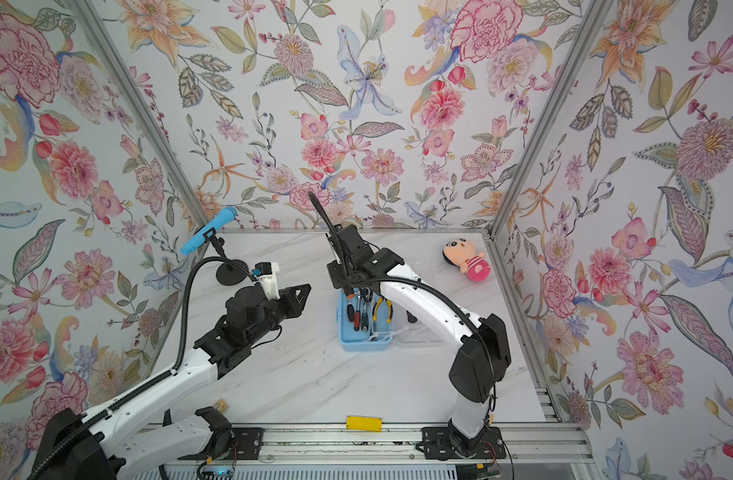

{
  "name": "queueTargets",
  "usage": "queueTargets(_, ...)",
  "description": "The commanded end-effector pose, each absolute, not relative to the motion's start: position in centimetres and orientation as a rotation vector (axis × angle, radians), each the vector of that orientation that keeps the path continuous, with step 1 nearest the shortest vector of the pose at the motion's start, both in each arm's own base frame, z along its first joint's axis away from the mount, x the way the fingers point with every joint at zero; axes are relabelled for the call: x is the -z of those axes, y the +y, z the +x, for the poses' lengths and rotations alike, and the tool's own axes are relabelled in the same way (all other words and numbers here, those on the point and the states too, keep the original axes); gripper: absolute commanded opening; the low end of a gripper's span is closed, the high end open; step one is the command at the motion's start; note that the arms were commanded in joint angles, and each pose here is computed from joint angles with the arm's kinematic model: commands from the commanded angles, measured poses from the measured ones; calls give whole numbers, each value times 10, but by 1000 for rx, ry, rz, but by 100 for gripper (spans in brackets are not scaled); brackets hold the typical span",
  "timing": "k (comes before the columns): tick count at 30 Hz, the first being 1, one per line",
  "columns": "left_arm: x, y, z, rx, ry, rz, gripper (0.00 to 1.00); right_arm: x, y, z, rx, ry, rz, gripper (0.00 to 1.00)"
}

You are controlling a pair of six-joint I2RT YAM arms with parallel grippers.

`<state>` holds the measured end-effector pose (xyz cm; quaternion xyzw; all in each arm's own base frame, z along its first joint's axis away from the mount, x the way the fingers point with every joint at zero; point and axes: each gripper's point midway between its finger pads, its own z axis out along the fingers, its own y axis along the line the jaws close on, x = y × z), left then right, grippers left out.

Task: Pack the tool kit
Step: 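Carry the black-and-orange screwdriver over the lid while the left gripper approaches the box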

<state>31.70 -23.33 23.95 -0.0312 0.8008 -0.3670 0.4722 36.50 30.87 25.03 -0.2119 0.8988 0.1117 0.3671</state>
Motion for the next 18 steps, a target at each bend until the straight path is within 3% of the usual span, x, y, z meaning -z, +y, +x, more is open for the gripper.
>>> queueTargets(1, -261, -281, 324, 987, 1897, 73, 23, -230, 258, 364, -147, 2370, -508, 0)
queueTargets(9, -235, -363, 337, 1117, 1947, 209, 22, -223, 148, 356, -32, 2415, -294, 0)
queueTargets(18, -191, -405, 335, 1156, 2034, 283, 22, -187, 85, 350, 185, 2483, -241, 0)
